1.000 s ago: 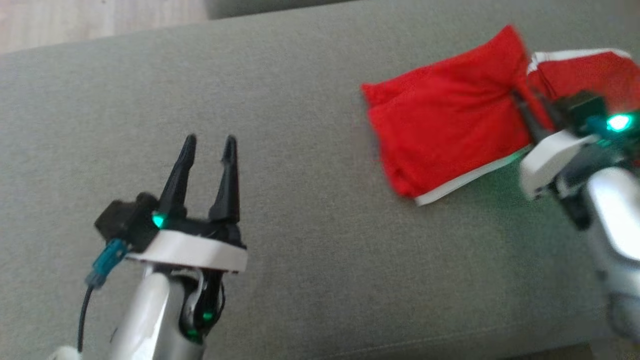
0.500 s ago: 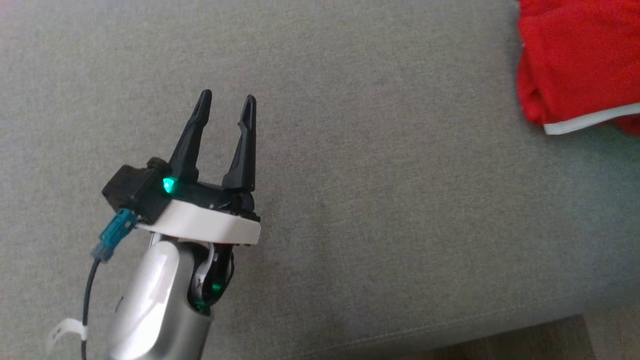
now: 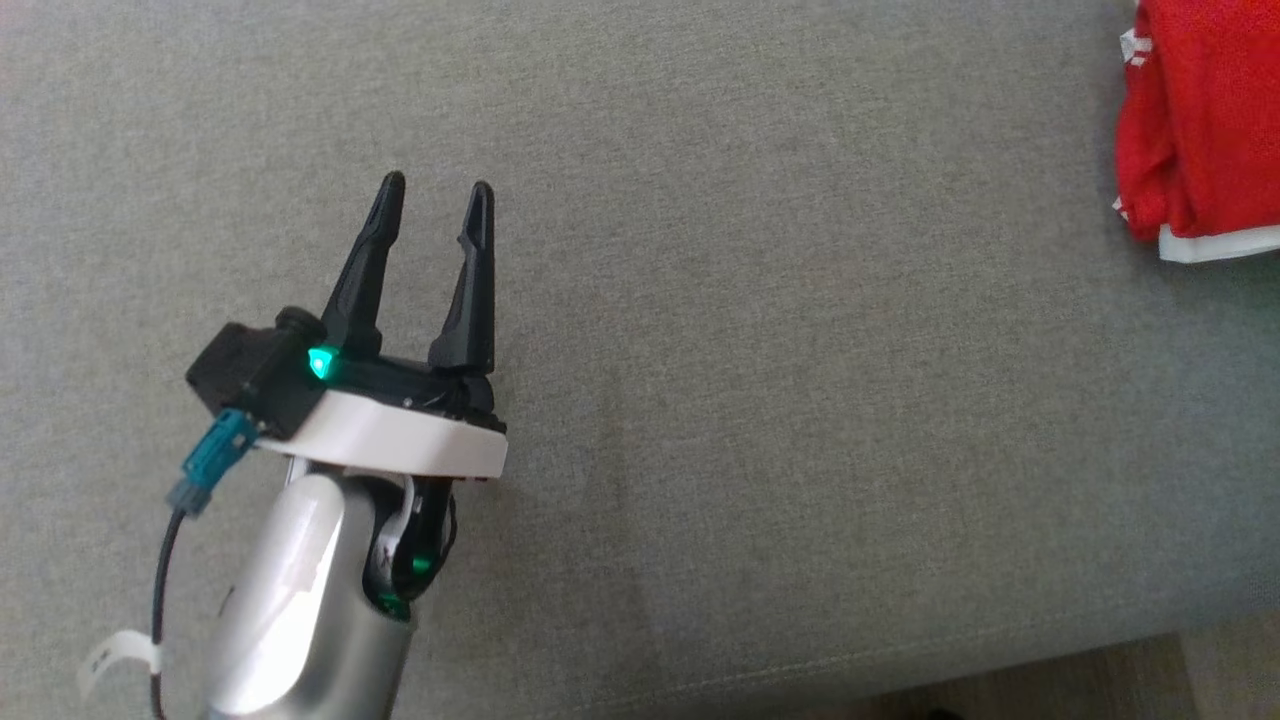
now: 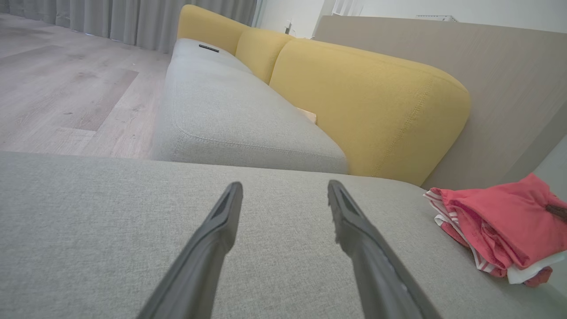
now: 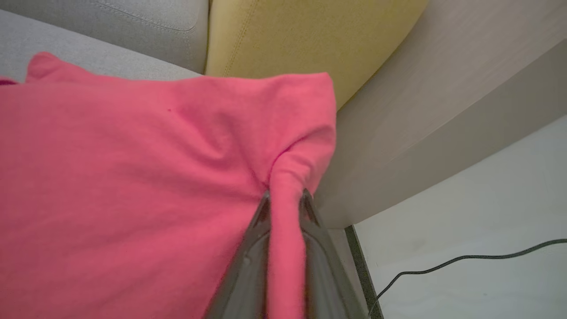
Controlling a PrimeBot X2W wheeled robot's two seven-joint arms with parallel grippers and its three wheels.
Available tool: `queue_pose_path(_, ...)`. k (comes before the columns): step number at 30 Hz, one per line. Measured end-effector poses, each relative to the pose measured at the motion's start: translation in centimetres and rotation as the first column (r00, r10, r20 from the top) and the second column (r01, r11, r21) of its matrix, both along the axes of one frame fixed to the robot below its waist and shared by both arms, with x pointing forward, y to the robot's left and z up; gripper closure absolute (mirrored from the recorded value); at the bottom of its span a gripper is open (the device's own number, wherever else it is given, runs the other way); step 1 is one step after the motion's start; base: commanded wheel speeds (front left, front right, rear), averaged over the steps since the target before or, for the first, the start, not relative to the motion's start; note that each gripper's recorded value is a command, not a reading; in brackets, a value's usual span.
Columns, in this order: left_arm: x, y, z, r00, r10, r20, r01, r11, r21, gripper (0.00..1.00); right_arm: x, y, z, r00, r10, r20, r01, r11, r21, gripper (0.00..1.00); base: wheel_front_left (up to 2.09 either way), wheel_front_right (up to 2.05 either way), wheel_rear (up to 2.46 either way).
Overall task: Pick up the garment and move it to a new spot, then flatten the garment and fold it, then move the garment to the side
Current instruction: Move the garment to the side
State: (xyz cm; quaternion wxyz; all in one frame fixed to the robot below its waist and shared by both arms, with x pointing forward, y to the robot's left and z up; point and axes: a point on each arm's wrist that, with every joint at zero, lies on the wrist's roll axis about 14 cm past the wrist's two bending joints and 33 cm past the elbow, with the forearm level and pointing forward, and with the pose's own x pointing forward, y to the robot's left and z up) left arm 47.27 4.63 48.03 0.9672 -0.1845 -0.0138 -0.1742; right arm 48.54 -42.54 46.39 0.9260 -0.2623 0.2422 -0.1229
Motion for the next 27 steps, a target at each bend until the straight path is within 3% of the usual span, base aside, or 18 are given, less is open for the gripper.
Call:
queue_pose_path(1, 0.0, 0.0, 0.1, 1.0, -0.001, 0.002, 0.001, 1.0, 0.0, 0.0, 0.0, -0.1, 0.1, 1.0, -0.007, 0.008, 0.007, 1.0, 0.004, 0.0, 0.0, 0.0, 0.0)
queue_pose_path(8, -0.1, -0.1, 1.3, 1.0, -0.001, 0.031, 0.001, 1.0, 0.003, 0.0, 0.7, 1.2, 2.7, 0.994, 0.01, 0.108, -0.012, 1.0, 0.016, 0.0, 0.0, 0.0, 0.0)
queue_pose_path(14, -0.7, 0.6, 3.8, 0.996, 0.02, 0.084, -0.02, 1.0, 0.002, 0.0, 2.4, 6.6, 7.1, 0.951, 0.112, 0.287, -0.134, 0.989, 0.056, 0.0, 0.0, 0.0, 0.0)
queue_pose_path(18, -1.8, 1.7, 5.1, 0.993, 0.05, 0.109, -0.051, 0.999, 0.002, 0.0, 2.3, 12.1, 9.4, 0.898, 0.198, 0.394, -0.26, 0.959, 0.111, 0.0, 0.0, 0.0, 0.0)
queue_pose_path(27, -5.0, 4.1, 6.6, 0.984, 0.123, 0.128, -0.126, 0.992, 0.015, 0.0, -1.7, 19.5, 9.7, 0.827, 0.203, 0.524, -0.396, 0.871, 0.289, 0.0, 0.0, 0.0, 0.0)
